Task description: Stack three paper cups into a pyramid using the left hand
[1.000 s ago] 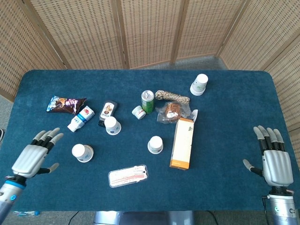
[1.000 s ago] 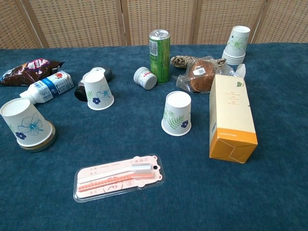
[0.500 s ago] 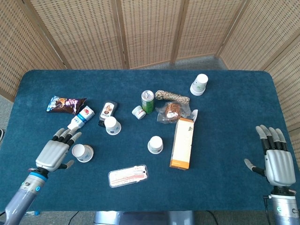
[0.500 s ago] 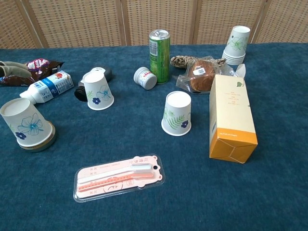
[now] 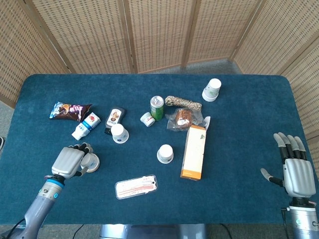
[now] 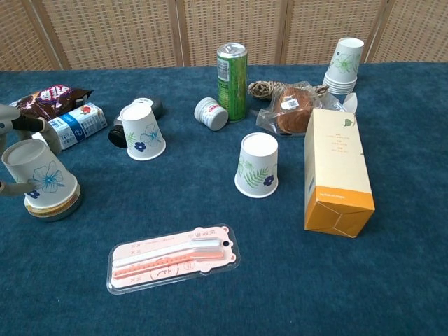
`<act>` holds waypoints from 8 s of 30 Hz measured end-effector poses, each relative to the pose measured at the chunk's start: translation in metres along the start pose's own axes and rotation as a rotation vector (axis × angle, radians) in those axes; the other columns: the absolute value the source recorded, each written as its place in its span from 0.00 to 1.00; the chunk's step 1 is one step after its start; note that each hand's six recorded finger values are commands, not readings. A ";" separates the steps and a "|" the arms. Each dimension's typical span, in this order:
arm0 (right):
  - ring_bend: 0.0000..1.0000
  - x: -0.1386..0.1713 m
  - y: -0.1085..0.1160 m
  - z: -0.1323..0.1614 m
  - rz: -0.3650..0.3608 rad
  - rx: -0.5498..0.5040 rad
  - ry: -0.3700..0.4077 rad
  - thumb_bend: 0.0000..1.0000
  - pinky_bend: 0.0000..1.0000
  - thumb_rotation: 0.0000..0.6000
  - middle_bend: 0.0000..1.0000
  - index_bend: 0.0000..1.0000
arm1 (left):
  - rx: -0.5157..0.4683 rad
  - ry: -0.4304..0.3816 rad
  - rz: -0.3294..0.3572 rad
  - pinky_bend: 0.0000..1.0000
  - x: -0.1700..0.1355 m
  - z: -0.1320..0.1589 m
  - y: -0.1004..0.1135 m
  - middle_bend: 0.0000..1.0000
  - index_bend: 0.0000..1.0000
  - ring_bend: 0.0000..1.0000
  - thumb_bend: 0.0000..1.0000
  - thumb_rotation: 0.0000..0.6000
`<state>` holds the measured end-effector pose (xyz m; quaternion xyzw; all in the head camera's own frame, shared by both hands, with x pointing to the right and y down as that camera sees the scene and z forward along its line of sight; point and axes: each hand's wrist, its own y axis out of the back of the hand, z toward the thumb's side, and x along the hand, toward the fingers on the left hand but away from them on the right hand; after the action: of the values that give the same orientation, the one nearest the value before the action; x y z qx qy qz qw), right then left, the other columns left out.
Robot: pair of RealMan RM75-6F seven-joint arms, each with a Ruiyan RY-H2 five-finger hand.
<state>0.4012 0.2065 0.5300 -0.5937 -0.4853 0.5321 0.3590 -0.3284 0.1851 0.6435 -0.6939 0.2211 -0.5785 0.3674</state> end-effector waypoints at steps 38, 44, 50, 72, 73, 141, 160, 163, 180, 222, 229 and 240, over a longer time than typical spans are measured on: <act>0.00 -0.002 -0.002 -0.003 0.014 -0.012 -0.012 0.19 0.00 1.00 0.00 0.01 | 0.009 -0.196 0.058 0.53 0.060 0.120 0.045 0.34 0.37 0.41 0.30 1.00; 0.00 -0.002 -0.001 -0.005 0.018 -0.022 -0.014 0.19 0.00 1.00 0.00 0.01 | 0.023 -0.190 0.053 0.52 0.072 0.149 0.038 0.33 0.36 0.40 0.30 1.00; 0.00 -0.003 -0.002 -0.007 0.024 -0.026 -0.019 0.19 0.00 1.00 0.00 0.01 | 0.049 -0.170 0.065 0.52 0.082 0.166 0.039 0.33 0.36 0.39 0.30 1.00; 0.00 -0.003 0.000 -0.010 0.024 -0.041 -0.028 0.19 0.00 1.00 0.00 0.01 | 0.060 -0.162 0.046 0.40 0.088 0.188 0.027 0.00 0.09 0.05 0.29 1.00; 0.00 -0.003 0.000 -0.010 0.023 -0.041 -0.028 0.19 0.00 1.00 0.00 0.01 | 0.061 -0.162 0.052 0.39 0.088 0.187 0.028 0.00 0.08 0.03 0.29 1.00; 0.00 -0.005 0.000 -0.012 0.031 -0.060 -0.036 0.19 0.00 1.00 0.00 0.01 | 0.113 0.140 0.067 0.55 0.134 0.093 0.037 0.37 0.37 0.39 0.32 1.00; 0.00 -0.003 -0.001 -0.008 0.034 -0.057 -0.026 0.19 0.00 1.00 0.00 0.01 | 0.118 0.061 0.180 0.55 0.108 0.070 0.077 0.38 0.39 0.40 0.32 1.00; 0.00 -0.002 -0.001 -0.008 0.033 -0.057 -0.026 0.19 0.00 1.00 0.00 0.01 | 0.123 0.025 0.198 0.54 0.101 0.062 0.085 0.38 0.40 0.40 0.32 1.00; 0.00 -0.002 -0.002 -0.006 0.032 -0.048 -0.023 0.19 0.00 1.00 0.00 0.01 | 0.073 -0.296 0.309 0.52 0.044 0.095 0.111 0.37 0.38 0.40 0.31 1.00; 0.00 -0.003 0.002 -0.010 0.024 -0.060 -0.031 0.19 0.00 1.00 0.00 0.01 | 0.169 -0.269 0.229 0.52 0.068 0.204 0.103 0.36 0.37 0.39 0.31 1.00; 0.00 -0.003 0.002 -0.009 0.025 -0.062 -0.029 0.19 0.00 1.00 0.00 0.01 | 0.166 -0.271 0.223 0.51 0.067 0.208 0.103 0.35 0.36 0.38 0.31 1.00; 0.00 -0.003 0.004 -0.010 0.024 -0.072 -0.031 0.19 0.00 1.00 0.00 0.01 | 0.180 -0.264 0.216 0.46 0.069 0.213 0.098 0.16 0.27 0.21 0.30 1.00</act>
<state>0.4121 0.2034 0.5294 -0.6036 -0.5027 0.5277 0.3232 -0.0951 0.1265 0.6001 -0.7003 0.1915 -0.4573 0.5136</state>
